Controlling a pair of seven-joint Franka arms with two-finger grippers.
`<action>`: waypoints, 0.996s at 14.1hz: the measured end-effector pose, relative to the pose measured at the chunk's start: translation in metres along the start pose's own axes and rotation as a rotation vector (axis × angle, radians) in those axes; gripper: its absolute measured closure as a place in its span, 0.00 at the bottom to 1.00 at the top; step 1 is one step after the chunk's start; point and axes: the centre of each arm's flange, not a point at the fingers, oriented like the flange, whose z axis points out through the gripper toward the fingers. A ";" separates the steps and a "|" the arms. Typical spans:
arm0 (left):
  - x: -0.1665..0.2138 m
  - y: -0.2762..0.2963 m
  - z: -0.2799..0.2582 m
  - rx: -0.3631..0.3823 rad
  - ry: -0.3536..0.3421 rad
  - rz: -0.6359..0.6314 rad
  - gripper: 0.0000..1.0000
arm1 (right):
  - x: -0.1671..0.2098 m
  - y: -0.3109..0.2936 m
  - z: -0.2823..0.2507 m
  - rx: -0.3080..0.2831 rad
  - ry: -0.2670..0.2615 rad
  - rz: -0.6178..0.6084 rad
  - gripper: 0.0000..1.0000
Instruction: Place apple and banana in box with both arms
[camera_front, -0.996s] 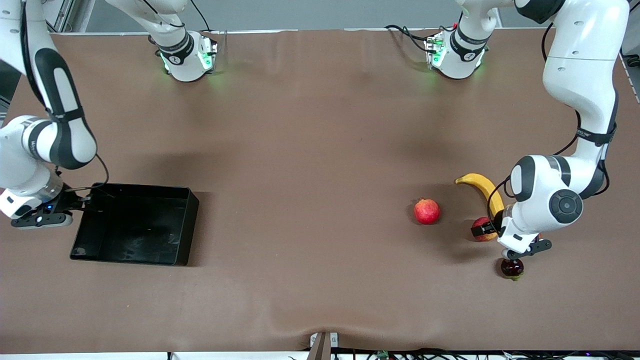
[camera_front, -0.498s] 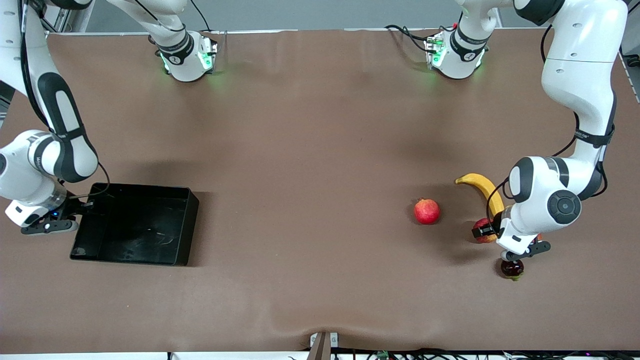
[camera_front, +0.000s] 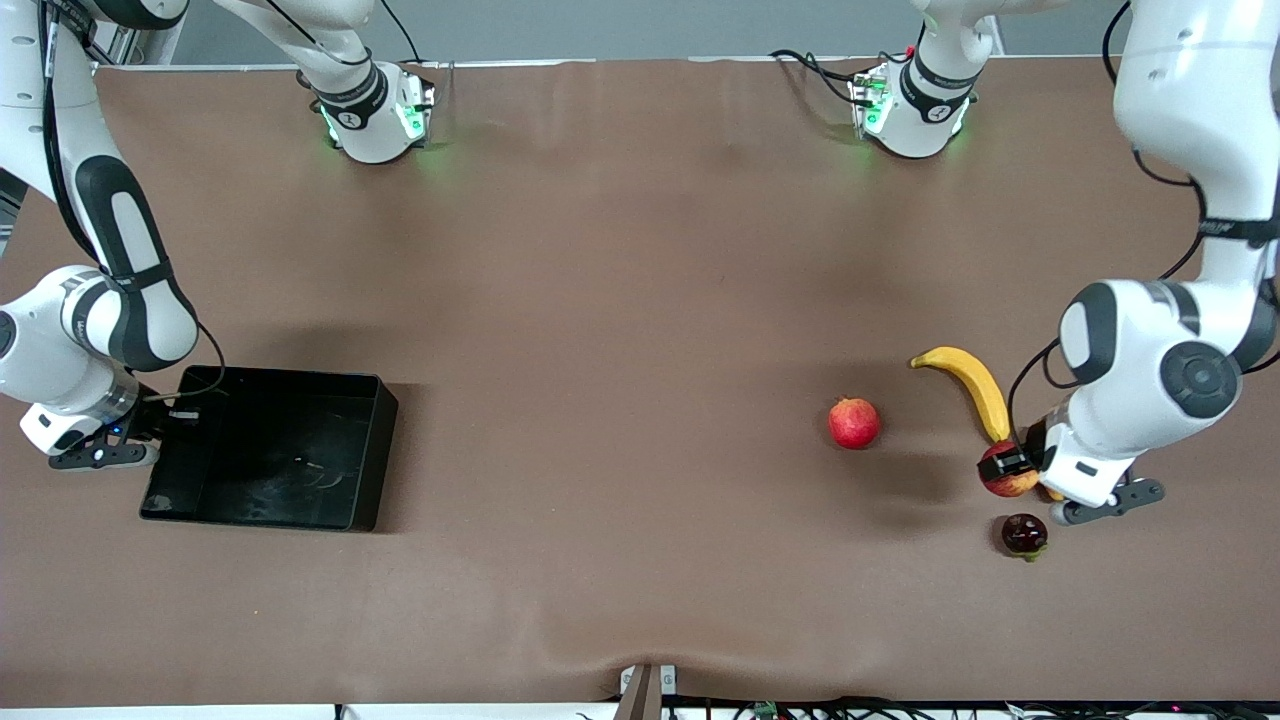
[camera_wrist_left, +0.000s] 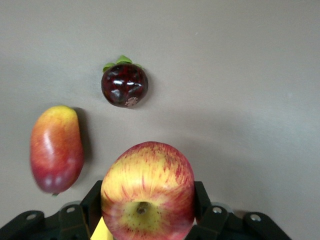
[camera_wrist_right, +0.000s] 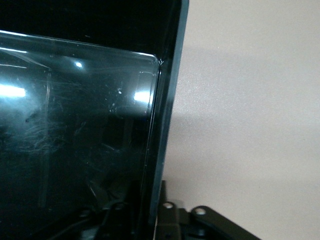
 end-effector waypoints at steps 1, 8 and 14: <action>-0.002 0.006 -0.016 -0.006 0.011 0.009 0.26 | 0.001 0.000 -0.001 0.002 0.005 0.008 0.94; -0.027 0.035 -0.120 -0.005 0.000 0.061 0.26 | 0.037 0.005 -0.053 0.044 -0.038 -0.016 0.96; -0.056 0.063 -0.166 -0.002 -0.017 0.046 0.26 | 0.085 -0.044 -0.114 0.106 -0.047 -0.087 0.96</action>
